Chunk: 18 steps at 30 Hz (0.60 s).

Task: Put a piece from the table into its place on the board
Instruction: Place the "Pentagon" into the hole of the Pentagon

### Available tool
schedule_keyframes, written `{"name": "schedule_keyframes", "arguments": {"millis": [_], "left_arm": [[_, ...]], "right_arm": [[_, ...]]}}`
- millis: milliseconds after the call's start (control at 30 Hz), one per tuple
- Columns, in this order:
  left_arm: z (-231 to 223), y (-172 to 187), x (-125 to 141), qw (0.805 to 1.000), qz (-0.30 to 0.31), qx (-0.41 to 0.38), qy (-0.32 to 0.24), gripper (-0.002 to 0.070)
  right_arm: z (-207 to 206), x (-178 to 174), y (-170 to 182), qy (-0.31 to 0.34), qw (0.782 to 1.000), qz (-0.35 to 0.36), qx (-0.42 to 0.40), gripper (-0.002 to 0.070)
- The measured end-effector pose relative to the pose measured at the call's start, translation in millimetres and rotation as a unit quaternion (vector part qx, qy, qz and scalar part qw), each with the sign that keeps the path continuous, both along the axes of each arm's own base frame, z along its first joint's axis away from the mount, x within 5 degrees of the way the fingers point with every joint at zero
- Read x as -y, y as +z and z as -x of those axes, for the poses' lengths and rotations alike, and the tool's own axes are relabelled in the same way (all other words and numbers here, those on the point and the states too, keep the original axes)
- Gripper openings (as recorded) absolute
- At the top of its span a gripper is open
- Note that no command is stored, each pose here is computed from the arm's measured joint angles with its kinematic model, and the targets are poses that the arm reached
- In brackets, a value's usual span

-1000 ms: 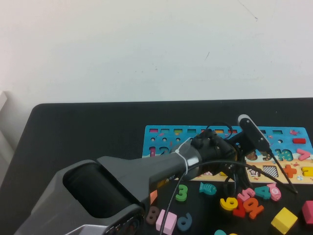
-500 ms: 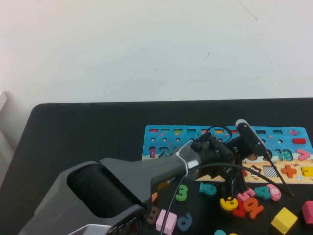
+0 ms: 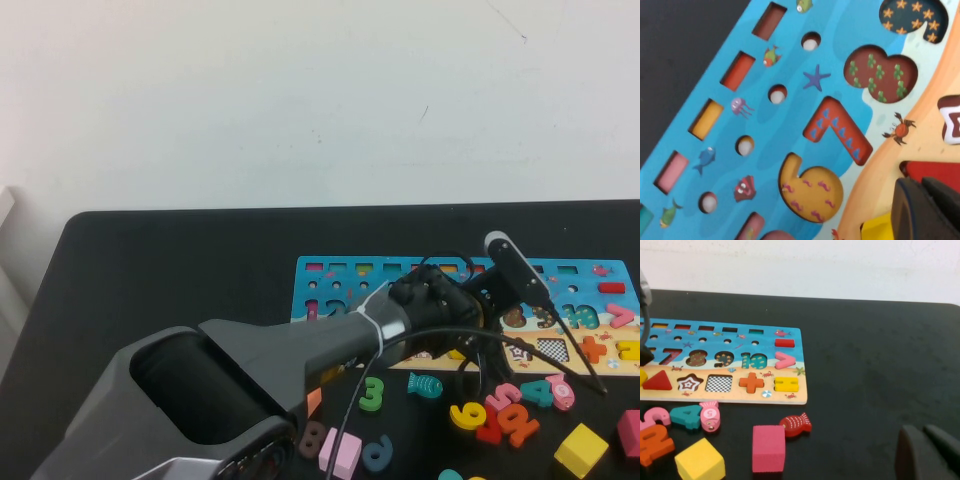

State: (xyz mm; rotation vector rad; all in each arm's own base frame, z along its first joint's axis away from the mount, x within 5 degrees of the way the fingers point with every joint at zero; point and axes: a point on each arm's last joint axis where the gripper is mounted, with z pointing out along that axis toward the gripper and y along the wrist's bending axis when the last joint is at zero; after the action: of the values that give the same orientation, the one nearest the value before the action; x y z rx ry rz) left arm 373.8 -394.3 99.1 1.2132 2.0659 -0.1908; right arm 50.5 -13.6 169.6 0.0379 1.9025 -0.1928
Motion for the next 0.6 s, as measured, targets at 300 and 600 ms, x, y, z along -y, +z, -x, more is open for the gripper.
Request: {"name": "schedule_keyframes", "arguments": {"millis": [300,600], "left_arm": [[1,-18,-3,1.0,-0.018,-0.024,0.01,0.0],[-3,-9,-8,1.0,-0.027,-0.011,0.008,0.0]], "right_arm": [[0,0,0,0.0,1.0,0.0,0.0,0.0019],[0,0,0,0.0,1.0,0.0,0.0,0.0019]]}}
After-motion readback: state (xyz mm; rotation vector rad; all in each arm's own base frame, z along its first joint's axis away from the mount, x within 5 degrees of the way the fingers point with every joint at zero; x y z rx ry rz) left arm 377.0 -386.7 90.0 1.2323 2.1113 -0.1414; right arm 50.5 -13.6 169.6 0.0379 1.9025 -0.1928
